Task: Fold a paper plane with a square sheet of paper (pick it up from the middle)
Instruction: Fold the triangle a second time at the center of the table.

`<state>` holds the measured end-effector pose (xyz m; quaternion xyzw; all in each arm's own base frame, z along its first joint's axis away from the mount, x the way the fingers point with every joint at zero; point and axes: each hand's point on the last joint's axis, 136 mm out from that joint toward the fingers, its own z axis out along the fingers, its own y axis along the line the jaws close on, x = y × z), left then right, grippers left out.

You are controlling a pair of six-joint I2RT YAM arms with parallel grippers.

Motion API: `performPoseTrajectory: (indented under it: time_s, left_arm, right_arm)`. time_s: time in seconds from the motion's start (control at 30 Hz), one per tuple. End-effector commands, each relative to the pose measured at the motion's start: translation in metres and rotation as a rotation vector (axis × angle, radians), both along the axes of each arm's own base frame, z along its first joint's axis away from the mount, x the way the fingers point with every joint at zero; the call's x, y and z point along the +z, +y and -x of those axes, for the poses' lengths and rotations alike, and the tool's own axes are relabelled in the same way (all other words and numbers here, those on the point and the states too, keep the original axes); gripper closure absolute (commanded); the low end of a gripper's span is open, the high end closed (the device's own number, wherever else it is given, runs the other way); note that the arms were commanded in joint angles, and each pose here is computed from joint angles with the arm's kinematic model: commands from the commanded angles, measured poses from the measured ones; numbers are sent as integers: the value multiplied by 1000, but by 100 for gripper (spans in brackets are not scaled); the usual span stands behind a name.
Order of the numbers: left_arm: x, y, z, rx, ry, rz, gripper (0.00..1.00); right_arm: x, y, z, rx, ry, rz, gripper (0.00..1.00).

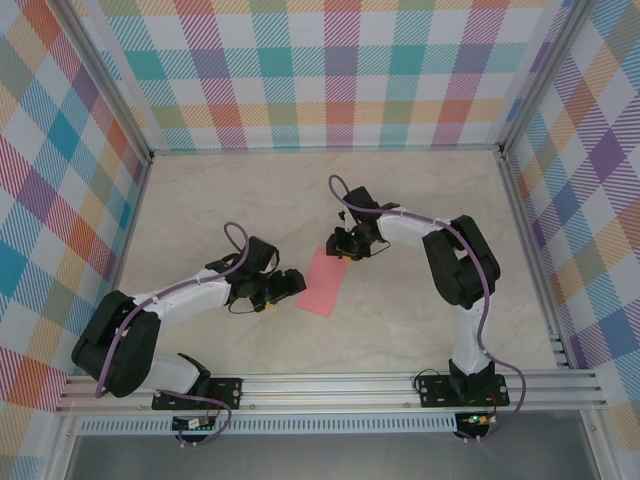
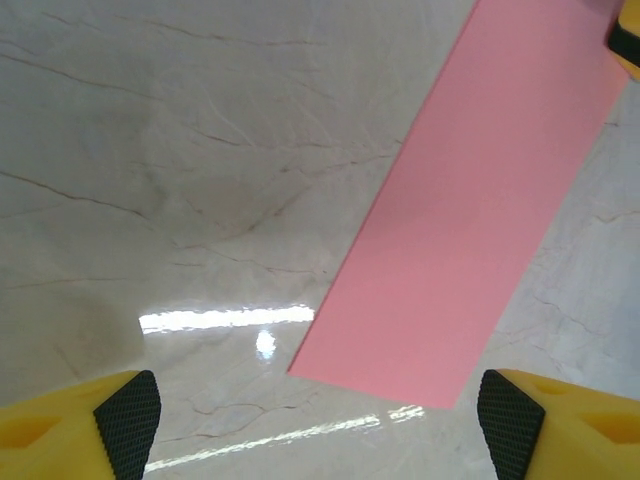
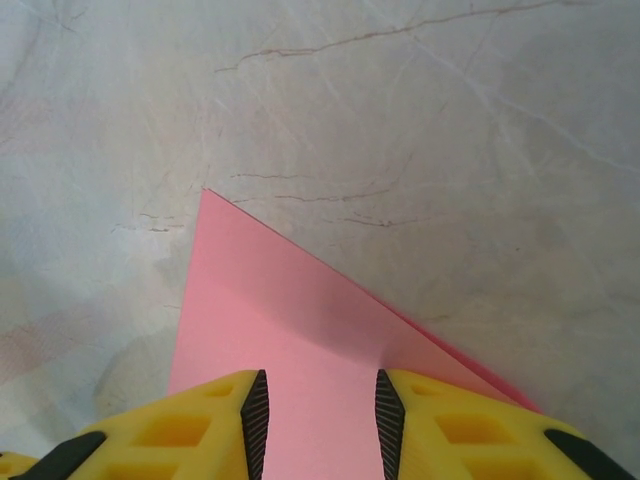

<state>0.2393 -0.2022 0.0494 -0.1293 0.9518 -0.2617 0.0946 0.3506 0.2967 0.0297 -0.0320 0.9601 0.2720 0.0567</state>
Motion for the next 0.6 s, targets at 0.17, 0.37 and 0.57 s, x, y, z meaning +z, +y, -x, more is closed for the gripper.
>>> performPoseTrajectory:
  time_s: [0.17,0.37,0.57]
  left_arm:
    - [5,-14,5,4,21,115,13]
    - [1,-25,8,-15,61,143,13]
    - [-2,-34,9,-35,89,147,14]
  right_arm:
    - [-5,-10,2,-52,12,71,64]
    - [-26,-17,6,-73,53,117,65]
    - [-42,-25,12,-94,97,156,66]
